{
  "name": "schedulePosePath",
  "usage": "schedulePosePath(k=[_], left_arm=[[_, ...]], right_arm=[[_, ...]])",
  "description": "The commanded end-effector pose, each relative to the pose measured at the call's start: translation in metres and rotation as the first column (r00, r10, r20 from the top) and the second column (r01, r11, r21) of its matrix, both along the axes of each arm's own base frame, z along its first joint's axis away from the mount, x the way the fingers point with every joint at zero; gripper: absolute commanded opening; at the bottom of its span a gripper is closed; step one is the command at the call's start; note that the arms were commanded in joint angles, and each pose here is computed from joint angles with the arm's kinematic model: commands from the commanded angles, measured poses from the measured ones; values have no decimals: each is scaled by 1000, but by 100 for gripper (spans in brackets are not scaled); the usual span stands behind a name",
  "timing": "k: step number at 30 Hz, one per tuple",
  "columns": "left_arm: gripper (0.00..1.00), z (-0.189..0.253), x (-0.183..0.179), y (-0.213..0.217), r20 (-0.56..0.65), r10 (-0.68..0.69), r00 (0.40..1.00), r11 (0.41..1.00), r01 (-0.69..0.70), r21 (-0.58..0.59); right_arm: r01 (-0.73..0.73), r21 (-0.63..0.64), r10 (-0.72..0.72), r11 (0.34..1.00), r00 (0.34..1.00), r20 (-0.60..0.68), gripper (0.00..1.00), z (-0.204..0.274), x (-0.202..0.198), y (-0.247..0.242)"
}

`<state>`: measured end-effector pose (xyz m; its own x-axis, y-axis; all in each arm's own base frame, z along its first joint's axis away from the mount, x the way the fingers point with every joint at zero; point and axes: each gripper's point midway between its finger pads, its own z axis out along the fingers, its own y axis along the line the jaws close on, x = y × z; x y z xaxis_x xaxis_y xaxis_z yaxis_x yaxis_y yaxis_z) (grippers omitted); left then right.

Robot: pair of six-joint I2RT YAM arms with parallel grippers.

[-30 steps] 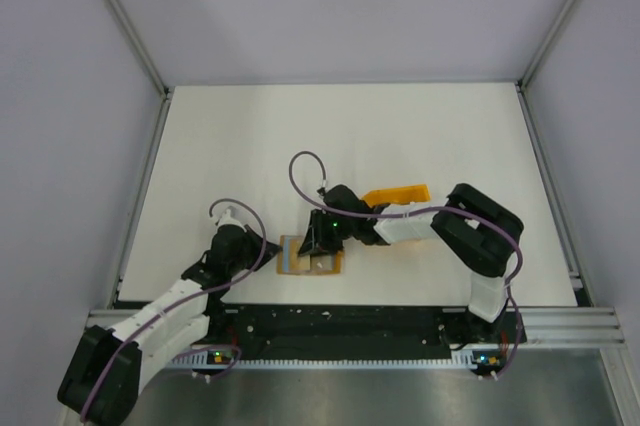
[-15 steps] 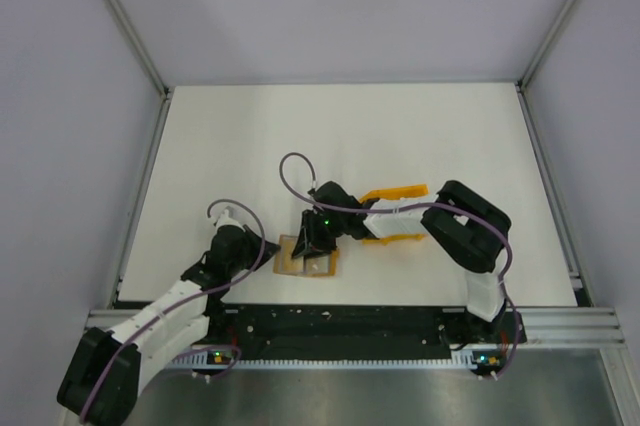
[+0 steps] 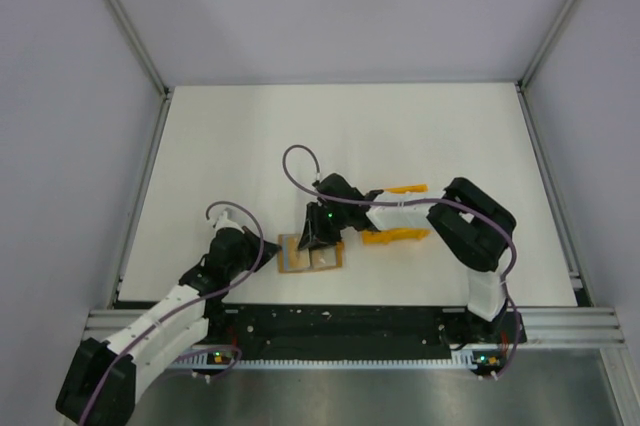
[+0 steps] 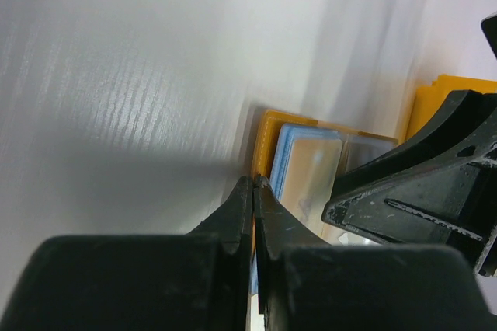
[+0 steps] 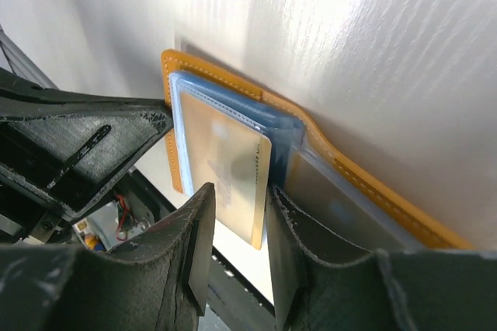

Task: Put the credit cards into the card holder
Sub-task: Insert the credit card into the card holder.

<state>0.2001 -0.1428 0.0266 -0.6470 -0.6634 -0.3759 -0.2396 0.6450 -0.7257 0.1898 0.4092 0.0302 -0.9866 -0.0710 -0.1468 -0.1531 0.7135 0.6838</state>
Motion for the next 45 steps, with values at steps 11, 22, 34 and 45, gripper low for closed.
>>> schedulePosePath(k=[11, 22, 34, 45], left_arm=[[0, -6, -4, 0, -11, 8, 1000, 1000, -8, -9], [0, -1, -3, -5, 9, -8, 1000, 1000, 9, -23], [0, -3, -1, 3, 8, 32, 999, 999, -32, 14], [22, 9, 8, 4, 52, 46, 998, 999, -47, 20]], right_arm=[[-28, 18, 27, 999, 998, 59, 32, 16, -9, -1], [-78, 47, 75, 996, 996, 57, 31, 22, -12, 27], [-15, -42, 22, 999, 987, 162, 32, 19, 19, -4], [-93, -49, 104, 994, 933, 345, 40, 58, 35, -25]])
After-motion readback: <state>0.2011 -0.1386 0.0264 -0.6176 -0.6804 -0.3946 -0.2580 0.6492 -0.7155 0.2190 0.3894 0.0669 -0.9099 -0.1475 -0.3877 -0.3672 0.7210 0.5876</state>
